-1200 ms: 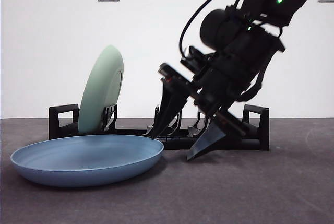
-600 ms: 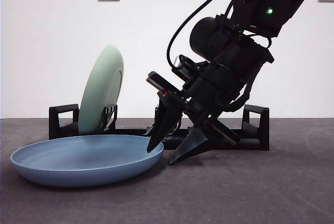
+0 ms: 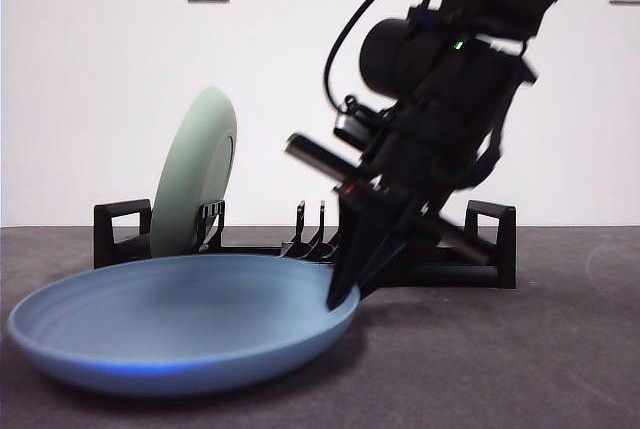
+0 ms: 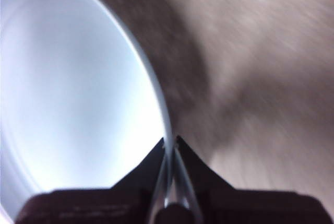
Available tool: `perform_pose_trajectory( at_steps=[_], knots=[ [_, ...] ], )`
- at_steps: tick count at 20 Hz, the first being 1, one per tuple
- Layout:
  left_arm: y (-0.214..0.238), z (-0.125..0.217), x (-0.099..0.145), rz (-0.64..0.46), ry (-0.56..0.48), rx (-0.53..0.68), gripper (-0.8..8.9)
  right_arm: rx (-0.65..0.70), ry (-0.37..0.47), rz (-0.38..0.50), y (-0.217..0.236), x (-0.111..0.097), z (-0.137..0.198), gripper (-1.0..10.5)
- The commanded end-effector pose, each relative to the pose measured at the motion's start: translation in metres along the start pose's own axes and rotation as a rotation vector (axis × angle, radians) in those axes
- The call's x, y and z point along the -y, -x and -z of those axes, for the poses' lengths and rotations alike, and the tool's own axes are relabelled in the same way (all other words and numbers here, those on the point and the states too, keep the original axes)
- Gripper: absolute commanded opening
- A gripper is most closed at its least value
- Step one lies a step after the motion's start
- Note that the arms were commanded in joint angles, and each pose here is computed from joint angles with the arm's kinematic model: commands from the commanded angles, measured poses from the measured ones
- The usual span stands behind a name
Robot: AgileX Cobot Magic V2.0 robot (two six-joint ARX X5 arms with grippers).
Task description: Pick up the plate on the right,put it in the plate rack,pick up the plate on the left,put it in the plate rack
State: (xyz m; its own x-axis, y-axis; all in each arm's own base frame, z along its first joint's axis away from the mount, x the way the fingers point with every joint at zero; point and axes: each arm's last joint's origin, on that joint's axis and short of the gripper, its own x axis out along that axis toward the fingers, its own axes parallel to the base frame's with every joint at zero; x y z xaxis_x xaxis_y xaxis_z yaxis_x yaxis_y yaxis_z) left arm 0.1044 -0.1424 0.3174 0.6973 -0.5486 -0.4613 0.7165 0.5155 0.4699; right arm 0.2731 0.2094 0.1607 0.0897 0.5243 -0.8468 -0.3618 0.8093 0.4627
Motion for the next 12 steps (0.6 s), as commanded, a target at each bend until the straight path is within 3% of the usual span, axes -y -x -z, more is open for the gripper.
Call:
perform_pose_trajectory(
  at_steps=[1,5,12],
  knots=[
    [-0.013,0.0,0.011,0.071,-0.003,-0.044,3.45,0.039,0.032,-0.013,0.02,-0.007,0.001,-0.2],
    [-0.04,0.0,0.039,0.186,-0.085,-0.155,3.45,0.123,0.05,-0.037,0.055,-0.015,0.001,-0.2],
    [-0.061,0.0,0.082,0.309,-0.208,-0.223,3.45,0.152,0.044,-0.024,0.093,-0.013,0.011,-0.2]
  ],
)
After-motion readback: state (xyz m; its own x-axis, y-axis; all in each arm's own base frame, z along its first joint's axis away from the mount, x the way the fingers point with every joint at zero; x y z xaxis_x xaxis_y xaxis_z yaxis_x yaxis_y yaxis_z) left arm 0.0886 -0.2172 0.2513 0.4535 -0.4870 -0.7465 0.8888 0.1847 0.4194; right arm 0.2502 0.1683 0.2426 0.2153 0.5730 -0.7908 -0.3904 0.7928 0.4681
